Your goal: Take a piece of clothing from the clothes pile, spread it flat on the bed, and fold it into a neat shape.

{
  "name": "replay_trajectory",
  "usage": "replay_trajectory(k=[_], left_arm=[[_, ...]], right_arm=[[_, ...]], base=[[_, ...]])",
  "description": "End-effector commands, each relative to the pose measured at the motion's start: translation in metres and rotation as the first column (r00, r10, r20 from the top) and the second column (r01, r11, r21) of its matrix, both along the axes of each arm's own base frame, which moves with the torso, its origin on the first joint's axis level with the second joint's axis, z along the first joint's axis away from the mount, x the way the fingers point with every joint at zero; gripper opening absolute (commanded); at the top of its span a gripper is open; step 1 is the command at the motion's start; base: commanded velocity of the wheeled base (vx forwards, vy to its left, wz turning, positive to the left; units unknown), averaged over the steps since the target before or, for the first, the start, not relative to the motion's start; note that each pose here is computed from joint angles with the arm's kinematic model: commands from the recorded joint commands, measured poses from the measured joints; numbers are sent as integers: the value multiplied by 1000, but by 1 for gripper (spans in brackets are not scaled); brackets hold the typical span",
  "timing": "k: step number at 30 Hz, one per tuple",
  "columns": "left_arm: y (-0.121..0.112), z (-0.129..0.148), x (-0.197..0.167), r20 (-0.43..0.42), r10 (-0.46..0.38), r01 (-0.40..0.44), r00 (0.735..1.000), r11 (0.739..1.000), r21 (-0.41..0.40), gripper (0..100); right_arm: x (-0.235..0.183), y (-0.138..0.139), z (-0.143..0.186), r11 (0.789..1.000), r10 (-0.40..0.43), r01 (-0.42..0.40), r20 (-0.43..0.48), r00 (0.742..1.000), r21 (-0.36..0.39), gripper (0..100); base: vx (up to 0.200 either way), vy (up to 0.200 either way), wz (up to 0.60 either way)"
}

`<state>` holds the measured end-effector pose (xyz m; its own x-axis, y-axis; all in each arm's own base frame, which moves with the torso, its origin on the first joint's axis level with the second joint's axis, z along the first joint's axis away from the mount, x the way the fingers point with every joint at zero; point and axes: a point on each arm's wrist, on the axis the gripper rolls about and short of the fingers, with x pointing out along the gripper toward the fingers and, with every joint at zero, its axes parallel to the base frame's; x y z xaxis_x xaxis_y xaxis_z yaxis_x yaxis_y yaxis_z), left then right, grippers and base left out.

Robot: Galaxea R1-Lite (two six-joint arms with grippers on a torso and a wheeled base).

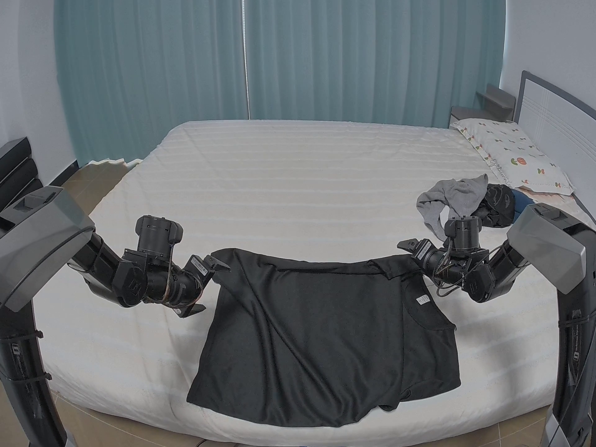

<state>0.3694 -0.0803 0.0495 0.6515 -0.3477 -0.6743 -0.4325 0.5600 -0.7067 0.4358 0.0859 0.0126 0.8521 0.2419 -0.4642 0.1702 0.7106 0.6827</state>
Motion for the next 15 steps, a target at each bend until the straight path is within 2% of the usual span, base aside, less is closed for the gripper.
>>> replay_trajectory(k=[1, 9, 15], left_arm=[[1, 1, -2, -3, 2, -2, 1000, 1000, -3, 100], [1, -2, -4, -13, 2, -2, 1000, 1000, 0, 100], [1, -5, -4, -23, 2, -2, 1000, 1000, 4, 100]], right_arm=[[-1, 12, 1, 1000, 25, -25, -13, 1000, 9, 100], [0, 18, -6, 999, 48, -48, -56, 997, 7, 100], [20, 21, -14, 999, 45, -44, -80, 996, 3, 100]], base=[[0, 0, 0], [0, 0, 0], [0, 0, 0]])
